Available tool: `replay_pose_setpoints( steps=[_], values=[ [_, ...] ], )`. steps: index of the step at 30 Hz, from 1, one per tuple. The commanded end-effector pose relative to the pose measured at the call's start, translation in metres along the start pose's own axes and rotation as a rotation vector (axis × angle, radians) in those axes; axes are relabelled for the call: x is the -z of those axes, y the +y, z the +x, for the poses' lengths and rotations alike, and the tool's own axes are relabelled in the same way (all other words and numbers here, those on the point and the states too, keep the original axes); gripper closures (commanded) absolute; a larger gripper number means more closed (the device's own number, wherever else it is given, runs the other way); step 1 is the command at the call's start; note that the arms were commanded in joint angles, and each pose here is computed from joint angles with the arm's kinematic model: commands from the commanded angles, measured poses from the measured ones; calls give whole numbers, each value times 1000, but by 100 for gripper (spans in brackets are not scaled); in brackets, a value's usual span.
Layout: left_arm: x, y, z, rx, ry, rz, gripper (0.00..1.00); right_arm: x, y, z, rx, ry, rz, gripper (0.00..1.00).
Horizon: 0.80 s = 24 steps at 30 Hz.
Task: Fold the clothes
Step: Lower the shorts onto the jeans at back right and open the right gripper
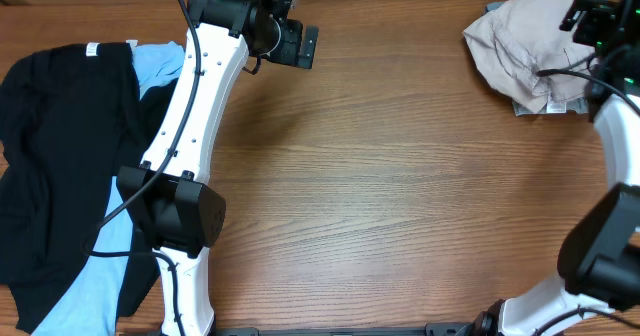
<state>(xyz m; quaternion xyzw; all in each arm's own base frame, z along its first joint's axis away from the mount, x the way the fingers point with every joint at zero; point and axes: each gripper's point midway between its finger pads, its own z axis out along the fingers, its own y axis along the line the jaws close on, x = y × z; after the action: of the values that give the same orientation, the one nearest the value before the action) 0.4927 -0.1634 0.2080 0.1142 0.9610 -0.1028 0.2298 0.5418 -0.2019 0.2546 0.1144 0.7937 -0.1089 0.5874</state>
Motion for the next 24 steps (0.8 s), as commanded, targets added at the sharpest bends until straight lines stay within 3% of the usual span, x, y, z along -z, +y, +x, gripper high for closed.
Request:
replay_pose_setpoints(
  steps=[1,9,14,19,24],
  values=[
    [-7,5,2,-12,9,-10,0,-25,-28,36,41,61,145,0],
    [-7,5,2,-13,9,-10,0,-69,-41,188,5,359,157,0],
    [-7,5,1,-13,8,-10,0,-73,-40,244,0,476,149,0],
    [-7,5,2,-12,9,-9,0,-70,-41,225,-31,445,158,0],
    [-7,5,3,-12,15,-10,0,-51,-46,139,-61,295,166,0]
  ],
)
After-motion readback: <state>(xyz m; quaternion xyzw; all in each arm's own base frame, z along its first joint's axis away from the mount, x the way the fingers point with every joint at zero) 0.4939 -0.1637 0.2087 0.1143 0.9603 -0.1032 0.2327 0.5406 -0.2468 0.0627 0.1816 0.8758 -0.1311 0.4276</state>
